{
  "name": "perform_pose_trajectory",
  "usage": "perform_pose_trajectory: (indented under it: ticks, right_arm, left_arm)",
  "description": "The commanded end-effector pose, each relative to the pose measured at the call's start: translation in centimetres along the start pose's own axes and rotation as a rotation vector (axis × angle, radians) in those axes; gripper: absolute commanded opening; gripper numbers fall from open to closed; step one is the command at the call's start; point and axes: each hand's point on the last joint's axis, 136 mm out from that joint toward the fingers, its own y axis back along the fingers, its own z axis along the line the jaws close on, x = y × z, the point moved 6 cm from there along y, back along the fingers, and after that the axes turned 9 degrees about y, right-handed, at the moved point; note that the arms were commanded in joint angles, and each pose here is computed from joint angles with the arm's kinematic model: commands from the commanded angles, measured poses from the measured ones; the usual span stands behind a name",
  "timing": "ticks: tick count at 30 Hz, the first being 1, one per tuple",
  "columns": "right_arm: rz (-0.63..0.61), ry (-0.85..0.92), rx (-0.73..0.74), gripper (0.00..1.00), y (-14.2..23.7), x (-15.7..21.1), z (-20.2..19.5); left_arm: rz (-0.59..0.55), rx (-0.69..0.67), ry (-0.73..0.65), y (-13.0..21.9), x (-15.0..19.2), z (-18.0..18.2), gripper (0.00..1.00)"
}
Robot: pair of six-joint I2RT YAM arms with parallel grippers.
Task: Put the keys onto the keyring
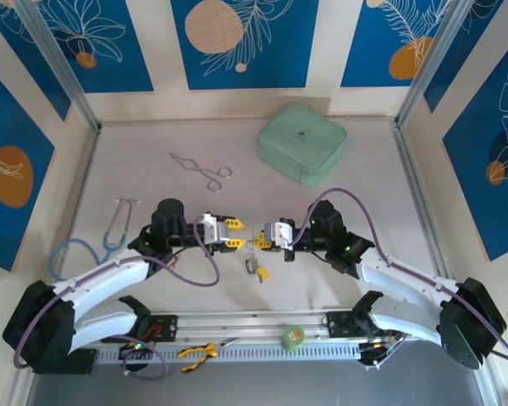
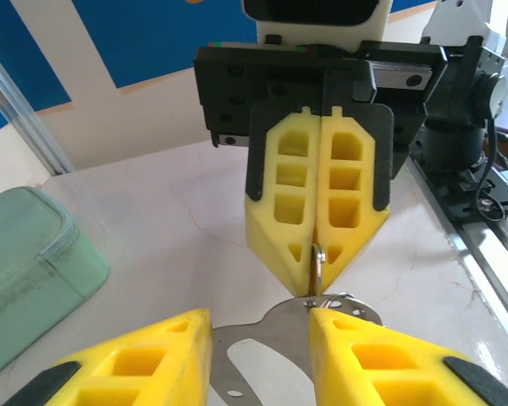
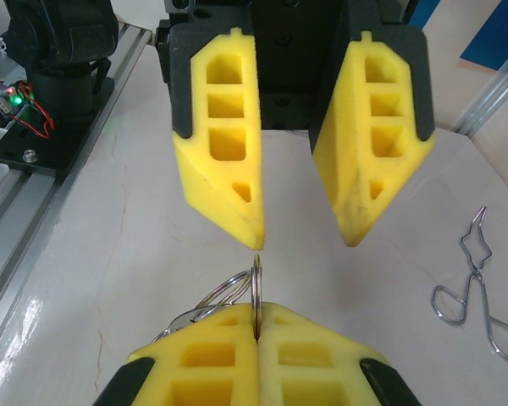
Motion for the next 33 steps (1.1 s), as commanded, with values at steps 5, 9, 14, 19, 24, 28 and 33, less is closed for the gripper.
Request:
perform_pose_trajectory:
  ticks: [5, 9, 14, 19, 24, 28, 33]
  right_arm:
    - [-0.085, 0.065, 0.011, 0.00, 0.2, -2.3, -0.7]
    - [-0.076, 0.063, 0.018, 0.00, 0.3, -2.2, -0.6]
    - [-0.076, 0.065, 0.018, 0.00, 0.2, -2.2, -0.6]
    - [-0.072, 0.067, 0.024, 0.00, 0.2, -2.2, -0.7]
    - [-0.062, 0.066, 0.037, 0.00, 0.1, -2.1, -0.9]
    - [-0.057, 0.063, 0.042, 0.00, 0.1, -2.0, -1.0]
    - [-0.047, 0.061, 0.055, 0.00, 0.0, -1.9, -1.1]
  left_arm:
    - [0.046, 0.019, 0.007, -0.2, 0.4, 0.0, 0.33]
    - [0.080, 0.013, 0.019, -0.1, 0.6, 0.0, 0.32]
    - [0.114, 0.115, 0.099, -0.4, 1.0, -0.7, 0.41]
    - [0.109, 0.194, 0.178, -0.8, 1.0, -1.2, 0.44]
    - [0.111, 0.252, 0.236, -0.8, 0.9, -1.6, 0.41]
    - [0.103, 0.289, 0.251, -0.7, 0.9, -2.1, 0.39]
    - [0.072, 0.316, 0.234, -0.5, 0.3, -2.6, 0.36]
